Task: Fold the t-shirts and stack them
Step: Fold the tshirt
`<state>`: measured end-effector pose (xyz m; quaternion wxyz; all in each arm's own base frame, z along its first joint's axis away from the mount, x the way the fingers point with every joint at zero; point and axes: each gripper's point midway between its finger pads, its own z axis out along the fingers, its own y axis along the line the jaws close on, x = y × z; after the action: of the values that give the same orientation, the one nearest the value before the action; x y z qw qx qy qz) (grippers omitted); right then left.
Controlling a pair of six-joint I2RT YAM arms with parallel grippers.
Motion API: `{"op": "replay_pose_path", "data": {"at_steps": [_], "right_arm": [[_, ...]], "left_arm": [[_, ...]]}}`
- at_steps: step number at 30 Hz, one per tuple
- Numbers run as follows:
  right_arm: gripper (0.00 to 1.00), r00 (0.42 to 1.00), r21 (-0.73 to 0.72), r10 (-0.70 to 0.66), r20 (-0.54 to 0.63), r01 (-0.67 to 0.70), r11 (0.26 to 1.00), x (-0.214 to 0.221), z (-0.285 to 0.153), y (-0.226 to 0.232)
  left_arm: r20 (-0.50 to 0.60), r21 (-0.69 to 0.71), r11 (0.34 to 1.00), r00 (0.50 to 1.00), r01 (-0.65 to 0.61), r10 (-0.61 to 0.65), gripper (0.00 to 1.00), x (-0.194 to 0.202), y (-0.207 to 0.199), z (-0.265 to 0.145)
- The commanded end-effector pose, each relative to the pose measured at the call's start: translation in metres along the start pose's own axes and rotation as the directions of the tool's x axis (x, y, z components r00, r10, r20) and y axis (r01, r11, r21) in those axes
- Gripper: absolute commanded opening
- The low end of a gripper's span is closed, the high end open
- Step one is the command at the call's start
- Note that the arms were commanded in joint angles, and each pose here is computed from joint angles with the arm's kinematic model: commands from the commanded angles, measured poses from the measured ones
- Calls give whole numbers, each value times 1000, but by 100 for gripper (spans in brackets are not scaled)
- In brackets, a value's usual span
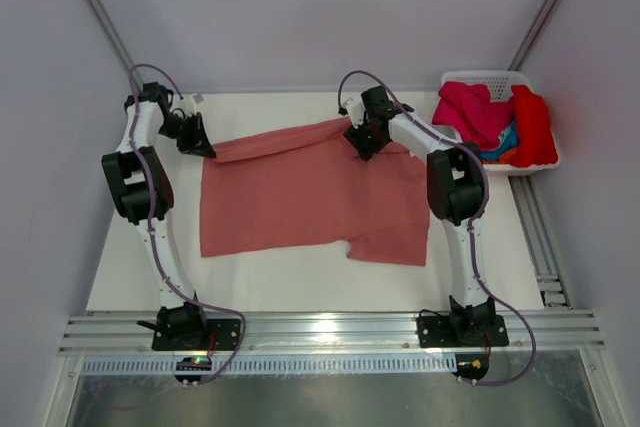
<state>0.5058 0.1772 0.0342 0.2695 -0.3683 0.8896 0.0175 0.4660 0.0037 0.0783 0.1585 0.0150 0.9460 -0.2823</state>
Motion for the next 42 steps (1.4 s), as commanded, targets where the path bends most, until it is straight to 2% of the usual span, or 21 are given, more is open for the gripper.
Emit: {"op": "replay_pose_path", "data": {"at_steps": [1, 7, 10, 11, 13, 14, 24, 28, 33, 42], "right_arm": [[53, 999, 7, -10, 51, 10, 1000, -20, -5, -5], [45, 999, 0, -9, 39, 9, 1000, -15, -2, -3], [37, 999, -2, -9, 39, 9, 1000, -15, -3, -2], [27, 999, -1, -11, 41, 11, 1000, -16, -3, -3], [19, 999, -6, -12, 42, 13, 1000, -16, -3, -2], [4, 999, -4, -14, 44, 14, 1000, -17, -4, -2], [3, 998, 49, -31, 58, 29, 998, -23, -23, -13], [3, 996, 142, -44, 75, 33, 989, -33, -42, -31], [3, 992, 276, -46, 116, 12, 961, -51, -68, -57], [3, 988, 329, -35, 153, -17, 944, -66, -80, -70]], "left_arm": [[35, 18, 1000, 999, -1, 1, 0, -6, -6, -11], [29, 29, 1000, 1000, 3, -4, 0, -3, -7, -9], [29, 32, 999, 1000, 6, -7, 0, -2, -8, -9], [27, 34, 999, 1000, 9, -10, 0, -1, -8, -9], [29, 33, 999, 1000, 8, -9, 0, -1, -8, -9], [26, 32, 999, 1000, 10, -11, 0, -1, -8, -9], [32, 34, 999, 999, 6, -8, 0, -2, -9, -11], [49, 9, 1000, 999, -18, 17, 0, -11, -8, -17], [108, -7, 999, 993, -50, 50, 0, -34, -13, -32], [189, -62, 992, 975, -108, 118, 0, -60, -18, -55]]}}
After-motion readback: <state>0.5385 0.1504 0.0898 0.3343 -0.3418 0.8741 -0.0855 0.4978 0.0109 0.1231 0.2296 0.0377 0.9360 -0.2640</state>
